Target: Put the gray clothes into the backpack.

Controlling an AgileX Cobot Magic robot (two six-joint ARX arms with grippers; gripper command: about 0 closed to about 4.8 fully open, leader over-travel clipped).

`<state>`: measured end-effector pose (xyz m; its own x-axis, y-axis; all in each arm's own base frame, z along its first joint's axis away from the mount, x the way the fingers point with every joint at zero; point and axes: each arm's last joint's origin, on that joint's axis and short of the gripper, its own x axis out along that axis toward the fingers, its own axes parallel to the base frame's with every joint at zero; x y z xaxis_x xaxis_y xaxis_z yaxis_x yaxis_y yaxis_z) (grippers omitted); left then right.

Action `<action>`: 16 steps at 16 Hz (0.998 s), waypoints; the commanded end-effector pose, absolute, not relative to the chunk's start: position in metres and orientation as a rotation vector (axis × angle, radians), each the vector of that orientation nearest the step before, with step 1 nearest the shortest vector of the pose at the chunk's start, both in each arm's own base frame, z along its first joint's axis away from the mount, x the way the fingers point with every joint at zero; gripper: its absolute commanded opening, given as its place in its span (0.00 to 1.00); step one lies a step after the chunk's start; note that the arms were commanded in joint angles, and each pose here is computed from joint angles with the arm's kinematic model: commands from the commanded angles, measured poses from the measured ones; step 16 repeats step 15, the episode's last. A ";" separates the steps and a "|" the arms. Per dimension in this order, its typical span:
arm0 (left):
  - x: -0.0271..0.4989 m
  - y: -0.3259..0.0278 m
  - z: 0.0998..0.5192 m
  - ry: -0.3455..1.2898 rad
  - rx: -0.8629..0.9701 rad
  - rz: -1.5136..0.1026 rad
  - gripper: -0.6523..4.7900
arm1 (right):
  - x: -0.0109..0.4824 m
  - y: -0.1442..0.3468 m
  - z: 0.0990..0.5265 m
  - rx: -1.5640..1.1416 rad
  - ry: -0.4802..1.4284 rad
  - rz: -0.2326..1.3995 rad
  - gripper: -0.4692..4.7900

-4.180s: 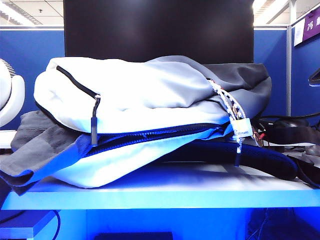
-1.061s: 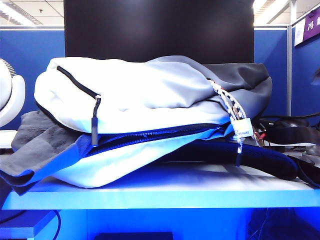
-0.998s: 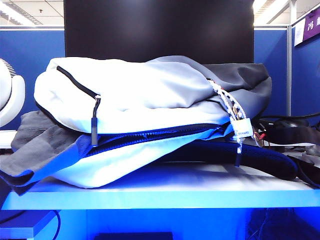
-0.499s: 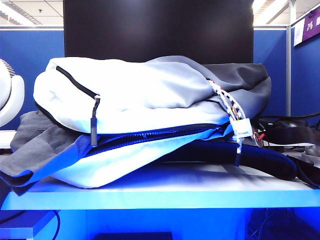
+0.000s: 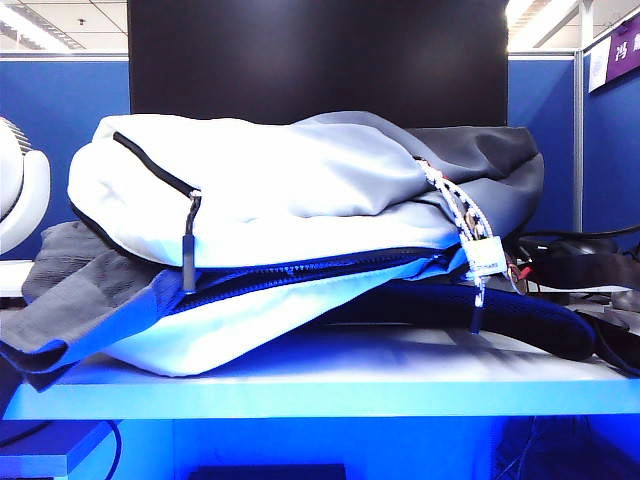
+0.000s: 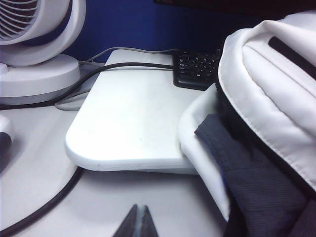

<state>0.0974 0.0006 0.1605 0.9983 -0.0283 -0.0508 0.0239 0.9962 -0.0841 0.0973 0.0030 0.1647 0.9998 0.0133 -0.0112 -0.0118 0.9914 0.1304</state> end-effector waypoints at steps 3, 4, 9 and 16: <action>0.097 0.001 0.161 0.043 -0.081 -0.030 0.11 | 0.097 0.005 0.166 0.089 -0.012 0.069 0.08; 0.097 0.001 0.161 0.043 -0.080 -0.030 0.11 | 0.097 0.005 0.166 0.089 -0.008 0.068 0.08; 0.097 0.001 0.161 0.043 -0.080 -0.030 0.11 | 0.097 0.004 0.163 0.089 0.026 0.065 0.08; 0.097 0.001 0.161 0.043 -0.081 -0.030 0.11 | 0.097 0.004 0.163 0.089 0.026 0.065 0.08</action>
